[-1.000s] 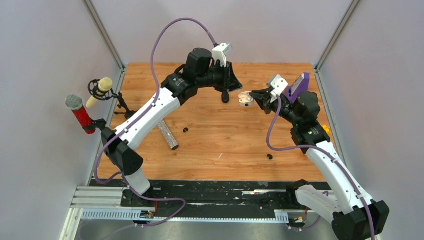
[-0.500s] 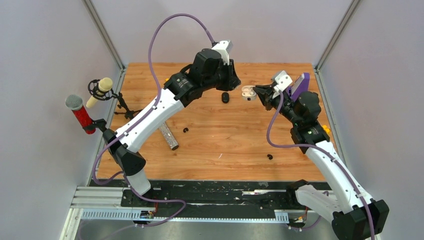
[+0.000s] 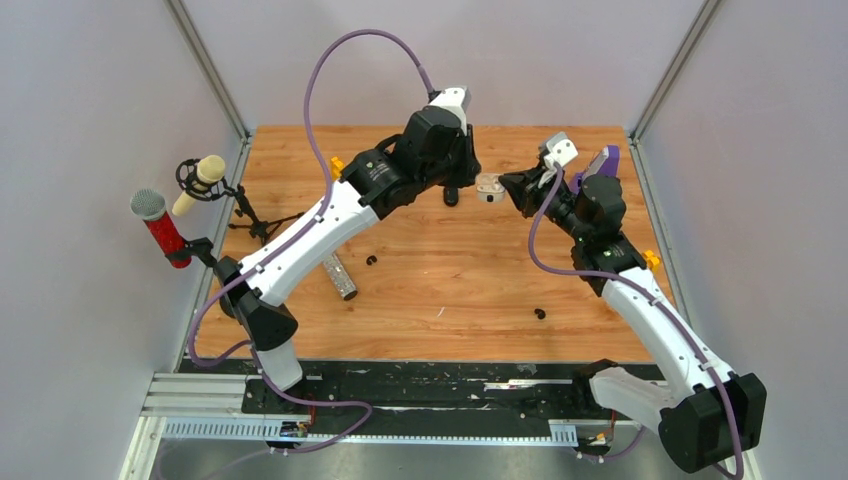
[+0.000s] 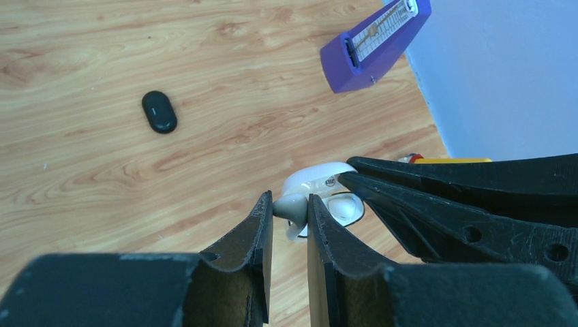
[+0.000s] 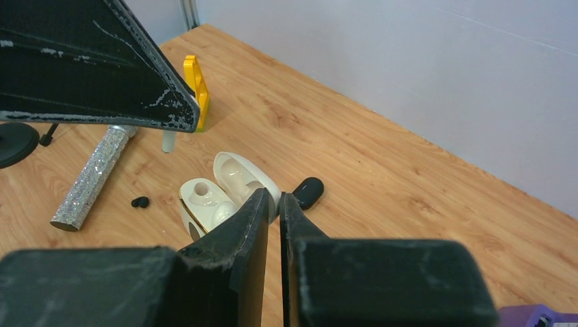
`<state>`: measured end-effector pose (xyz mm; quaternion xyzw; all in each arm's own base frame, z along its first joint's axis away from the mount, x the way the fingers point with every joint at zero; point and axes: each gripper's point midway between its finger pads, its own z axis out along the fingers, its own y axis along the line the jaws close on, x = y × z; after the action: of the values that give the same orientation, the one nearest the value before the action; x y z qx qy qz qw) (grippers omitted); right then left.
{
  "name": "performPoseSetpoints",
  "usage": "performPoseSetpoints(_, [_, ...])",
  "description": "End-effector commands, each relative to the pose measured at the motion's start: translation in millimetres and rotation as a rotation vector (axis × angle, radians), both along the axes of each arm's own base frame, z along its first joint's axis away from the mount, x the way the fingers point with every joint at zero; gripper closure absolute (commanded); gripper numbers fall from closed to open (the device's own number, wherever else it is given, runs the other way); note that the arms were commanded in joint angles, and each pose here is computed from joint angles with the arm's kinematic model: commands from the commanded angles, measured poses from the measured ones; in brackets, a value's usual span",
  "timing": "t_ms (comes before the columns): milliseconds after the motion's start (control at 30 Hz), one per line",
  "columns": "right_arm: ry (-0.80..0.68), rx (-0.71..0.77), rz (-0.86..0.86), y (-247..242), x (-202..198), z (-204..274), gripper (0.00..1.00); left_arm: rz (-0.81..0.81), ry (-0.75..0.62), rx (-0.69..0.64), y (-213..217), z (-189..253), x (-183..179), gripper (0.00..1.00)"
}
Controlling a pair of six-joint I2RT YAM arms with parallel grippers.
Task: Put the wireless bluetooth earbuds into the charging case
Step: Place the earbud in the charging case.
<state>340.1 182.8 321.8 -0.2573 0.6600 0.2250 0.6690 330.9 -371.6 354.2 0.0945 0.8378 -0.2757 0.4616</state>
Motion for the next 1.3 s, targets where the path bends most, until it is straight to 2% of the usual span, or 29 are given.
performPoseSetpoints(0, [-0.04,0.08,0.018,5,-4,32,1.0,0.096,-0.086,0.031,6,21,5,0.88])
performPoseSetpoints(300, [-0.038,0.087,0.039,7,-11,35,1.0,0.196,-0.157,0.135,9,16,11,0.9])
performPoseSetpoints(1267, [-0.04,0.09,0.031,6,-10,37,1.0,0.111,-0.13,0.143,-16,3,-4,0.9])
